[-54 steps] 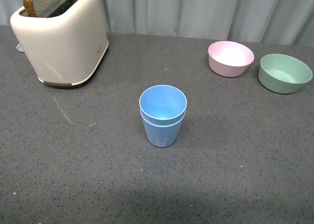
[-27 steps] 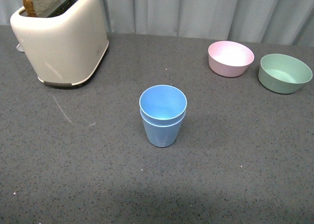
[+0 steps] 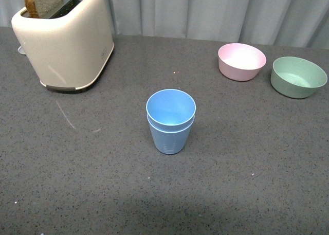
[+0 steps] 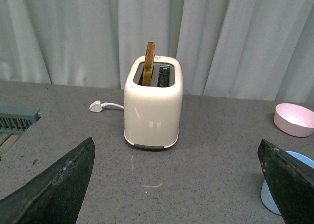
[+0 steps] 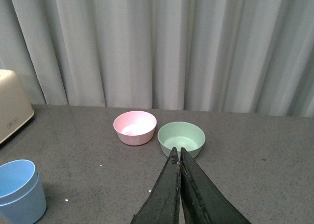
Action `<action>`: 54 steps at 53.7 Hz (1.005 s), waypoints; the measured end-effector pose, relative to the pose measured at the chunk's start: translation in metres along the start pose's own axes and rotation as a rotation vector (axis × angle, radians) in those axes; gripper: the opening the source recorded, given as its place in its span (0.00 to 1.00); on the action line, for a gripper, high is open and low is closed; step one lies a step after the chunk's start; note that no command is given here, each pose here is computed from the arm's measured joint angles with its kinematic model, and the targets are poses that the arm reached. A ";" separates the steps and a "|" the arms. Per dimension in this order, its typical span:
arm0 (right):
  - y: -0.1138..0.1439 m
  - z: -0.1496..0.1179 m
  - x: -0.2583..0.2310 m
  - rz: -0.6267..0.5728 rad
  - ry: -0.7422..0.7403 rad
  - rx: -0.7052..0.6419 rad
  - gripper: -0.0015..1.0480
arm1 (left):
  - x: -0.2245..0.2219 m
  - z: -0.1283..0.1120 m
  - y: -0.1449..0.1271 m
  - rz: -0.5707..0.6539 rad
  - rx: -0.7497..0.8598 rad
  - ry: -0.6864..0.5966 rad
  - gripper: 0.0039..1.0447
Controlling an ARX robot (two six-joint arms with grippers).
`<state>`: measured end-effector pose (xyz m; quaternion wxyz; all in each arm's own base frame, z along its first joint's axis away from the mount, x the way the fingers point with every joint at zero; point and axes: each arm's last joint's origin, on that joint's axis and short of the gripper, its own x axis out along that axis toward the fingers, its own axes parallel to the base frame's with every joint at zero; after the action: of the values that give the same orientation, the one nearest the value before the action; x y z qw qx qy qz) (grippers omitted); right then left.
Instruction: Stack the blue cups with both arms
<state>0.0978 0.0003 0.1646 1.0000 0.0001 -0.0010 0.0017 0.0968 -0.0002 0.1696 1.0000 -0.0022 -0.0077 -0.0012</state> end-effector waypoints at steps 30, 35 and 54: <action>0.000 0.000 0.000 0.000 0.001 0.000 0.91 | 0.000 0.000 0.000 0.000 0.000 0.000 0.94; 0.000 0.000 0.000 0.000 0.002 0.000 0.91 | 0.000 0.000 0.000 0.000 0.000 0.000 0.94; 0.000 0.000 0.000 0.000 0.002 0.000 0.91 | 0.000 0.000 0.000 0.000 0.000 0.000 0.94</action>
<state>0.0977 0.0003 0.1644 1.0000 0.0001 -0.0003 0.0017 0.0968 -0.0002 0.1696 1.0000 -0.0022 -0.0077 -0.0012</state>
